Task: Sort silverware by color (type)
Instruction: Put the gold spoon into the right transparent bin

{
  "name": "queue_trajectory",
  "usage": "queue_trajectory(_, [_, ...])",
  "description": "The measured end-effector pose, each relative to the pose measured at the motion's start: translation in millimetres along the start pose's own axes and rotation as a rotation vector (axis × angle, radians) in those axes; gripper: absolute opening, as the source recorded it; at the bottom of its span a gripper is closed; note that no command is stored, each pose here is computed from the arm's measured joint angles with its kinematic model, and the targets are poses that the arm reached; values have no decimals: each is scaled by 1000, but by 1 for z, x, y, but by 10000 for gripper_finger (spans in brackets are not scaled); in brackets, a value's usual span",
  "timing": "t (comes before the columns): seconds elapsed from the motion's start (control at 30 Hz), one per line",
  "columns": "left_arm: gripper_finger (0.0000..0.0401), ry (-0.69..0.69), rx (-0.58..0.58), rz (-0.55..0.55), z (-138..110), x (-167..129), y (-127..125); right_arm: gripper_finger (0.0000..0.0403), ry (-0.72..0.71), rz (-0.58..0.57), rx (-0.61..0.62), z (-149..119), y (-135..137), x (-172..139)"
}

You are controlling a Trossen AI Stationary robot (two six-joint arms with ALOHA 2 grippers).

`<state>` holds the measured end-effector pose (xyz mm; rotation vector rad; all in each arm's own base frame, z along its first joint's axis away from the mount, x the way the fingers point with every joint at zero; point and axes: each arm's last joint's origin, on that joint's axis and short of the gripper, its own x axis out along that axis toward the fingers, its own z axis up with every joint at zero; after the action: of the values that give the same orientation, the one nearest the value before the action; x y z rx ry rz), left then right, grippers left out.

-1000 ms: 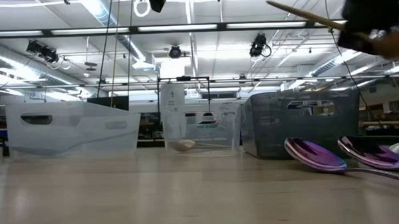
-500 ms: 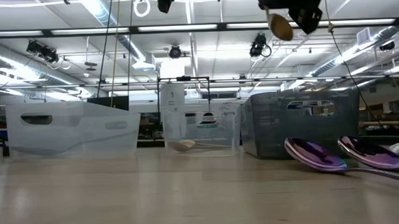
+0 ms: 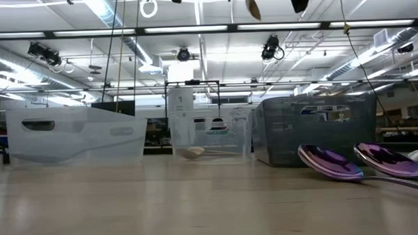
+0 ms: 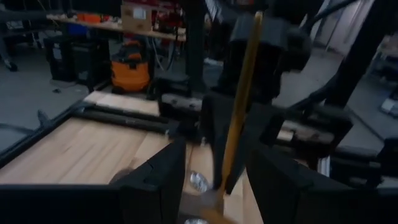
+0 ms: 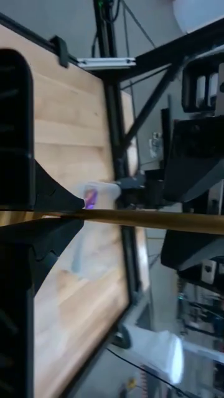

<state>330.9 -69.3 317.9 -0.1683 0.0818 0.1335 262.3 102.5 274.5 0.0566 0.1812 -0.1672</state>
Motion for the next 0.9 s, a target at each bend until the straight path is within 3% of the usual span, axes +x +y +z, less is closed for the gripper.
queue_trajectory(0.23, [171, -75, 4, -13, 1, 7, -3, 17, -56, -20, -22, 7, -7, 4])
queue_trajectory(0.6, [166, -150, 125, -16, -6, 20, -6, 17, -80, -10, -13, 10, -9, 6])
queue_trajectory(0.9, [79, -118, 158, 6, -9, 21, -4, 21, -86, -10, -16, 11, -9, 6])
